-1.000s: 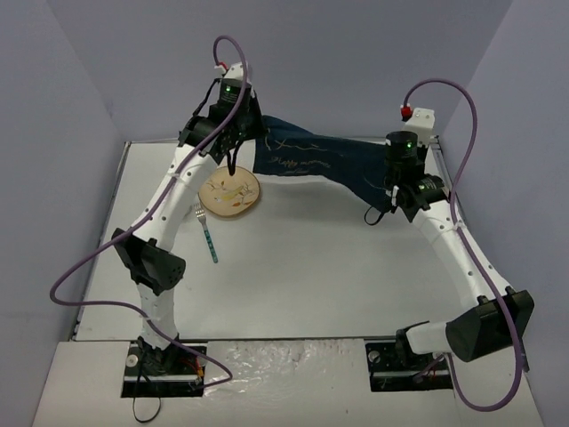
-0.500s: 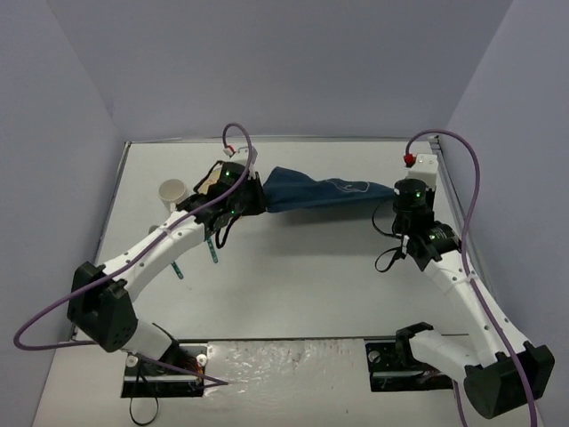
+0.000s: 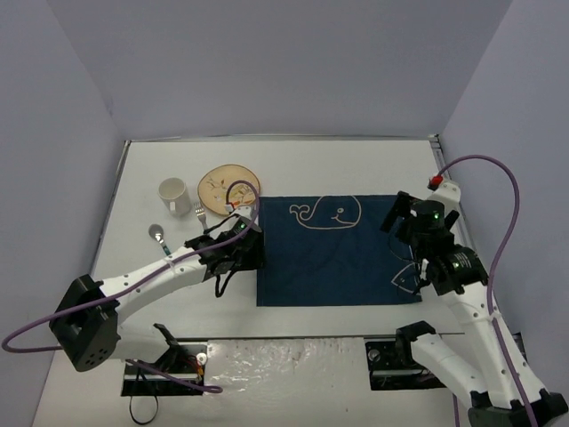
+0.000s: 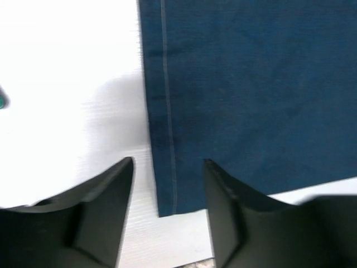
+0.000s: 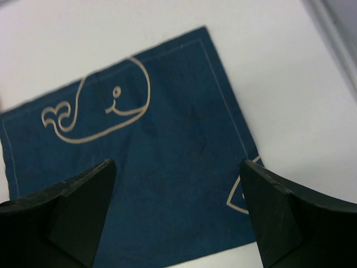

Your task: Set the dinner table for one person

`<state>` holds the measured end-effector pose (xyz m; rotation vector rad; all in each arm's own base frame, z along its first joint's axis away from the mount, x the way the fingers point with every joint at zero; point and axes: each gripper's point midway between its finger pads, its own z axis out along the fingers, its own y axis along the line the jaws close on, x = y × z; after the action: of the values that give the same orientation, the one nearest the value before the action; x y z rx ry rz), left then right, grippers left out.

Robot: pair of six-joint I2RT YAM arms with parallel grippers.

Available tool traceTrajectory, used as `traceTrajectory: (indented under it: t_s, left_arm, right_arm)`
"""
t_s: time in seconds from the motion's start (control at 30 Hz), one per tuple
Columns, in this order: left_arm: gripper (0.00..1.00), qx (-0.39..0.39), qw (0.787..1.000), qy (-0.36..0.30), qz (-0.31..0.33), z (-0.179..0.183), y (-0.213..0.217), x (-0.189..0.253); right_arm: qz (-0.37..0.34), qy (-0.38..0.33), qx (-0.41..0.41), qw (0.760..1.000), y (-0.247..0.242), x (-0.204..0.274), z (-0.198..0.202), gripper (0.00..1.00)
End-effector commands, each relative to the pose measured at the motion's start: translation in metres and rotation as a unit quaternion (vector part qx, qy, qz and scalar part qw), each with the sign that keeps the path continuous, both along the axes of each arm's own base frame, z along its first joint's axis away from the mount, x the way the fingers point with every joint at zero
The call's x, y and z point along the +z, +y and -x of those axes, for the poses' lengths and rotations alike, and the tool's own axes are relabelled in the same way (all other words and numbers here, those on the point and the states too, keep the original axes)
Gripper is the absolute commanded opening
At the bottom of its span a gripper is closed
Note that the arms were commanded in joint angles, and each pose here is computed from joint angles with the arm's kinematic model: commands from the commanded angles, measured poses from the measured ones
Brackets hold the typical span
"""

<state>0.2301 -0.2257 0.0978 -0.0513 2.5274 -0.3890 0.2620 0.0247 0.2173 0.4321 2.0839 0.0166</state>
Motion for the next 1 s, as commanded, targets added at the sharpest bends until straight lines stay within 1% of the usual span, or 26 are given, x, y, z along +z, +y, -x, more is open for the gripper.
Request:
traceTrajectory:
  t_s: [0.0, 0.03, 0.07, 0.13, 0.23, 0.37, 0.4, 0.43, 0.6, 0.67, 0.73, 0.87, 0.97]
  left_arm:
    - [0.7, 0.027, 0.999, -0.043, -0.002, -0.015, 0.006, 0.035]
    - [0.77, 0.026, 0.998, -0.05, -0.004, -0.017, 0.007, 0.039]
    - [0.79, 0.026, 0.998, -0.052, -0.004, -0.017, 0.007, 0.041]
    - [0.84, 0.016, 0.998, -0.066, -0.001, -0.026, -0.001, 0.044]
    - [0.84, 0.007, 0.998, -0.068, 0.004, -0.038, -0.017, 0.041]
    - [0.83, 0.002, 0.998, -0.057, 0.002, -0.059, -0.045, 0.018]
    - [0.82, 0.0, 0.998, -0.058, 0.006, -0.063, -0.053, 0.02]
    - [0.8, 0.001, 0.999, -0.053, -0.002, -0.065, -0.055, 0.012]
    - [0.66, 0.001, 0.999, -0.033, -0.011, -0.078, -0.089, -0.012]
    - [0.61, 0.0, 1.0, -0.023, -0.015, -0.082, -0.097, -0.025]
    - [0.6, 0.002, 1.0, -0.009, -0.029, -0.085, -0.101, -0.044]
    - [0.58, 0.005, 0.999, 0.005, -0.051, -0.094, -0.106, -0.066]
    - [0.58, 0.014, 0.998, 0.019, -0.056, -0.103, -0.108, -0.082]
  right_arm:
    - [-0.047, 0.038, 0.028, 0.998, 0.021, -0.018, 0.003, 0.94]
    - [-0.049, 0.043, 0.026, 0.998, 0.021, -0.022, 0.003, 0.96]
    - [-0.048, 0.051, 0.024, 0.997, 0.021, -0.028, 0.003, 0.96]
    - [-0.042, 0.091, 0.015, 0.995, 0.022, -0.052, -0.003, 0.98]
    - [-0.042, 0.125, 0.014, 0.991, 0.028, -0.08, -0.012, 0.99]
    - [-0.042, 0.172, 0.005, 0.984, 0.033, -0.124, -0.023, 0.99]
    - [-0.045, 0.175, 0.001, 0.984, 0.034, -0.131, -0.025, 0.99]
    - [-0.045, 0.176, -0.001, 0.983, 0.034, -0.135, -0.027, 0.99]
    - [-0.054, 0.204, -0.028, 0.977, 0.028, -0.171, -0.03, 0.99]
    - [-0.061, 0.219, -0.036, 0.973, 0.025, -0.184, -0.029, 0.99]
    - [-0.062, 0.233, -0.044, 0.97, 0.022, -0.198, -0.031, 0.99]
    - [-0.076, 0.257, -0.06, 0.961, 0.013, -0.222, -0.035, 0.99]
    - [-0.078, 0.275, -0.076, 0.955, 0.003, -0.238, -0.041, 1.0]
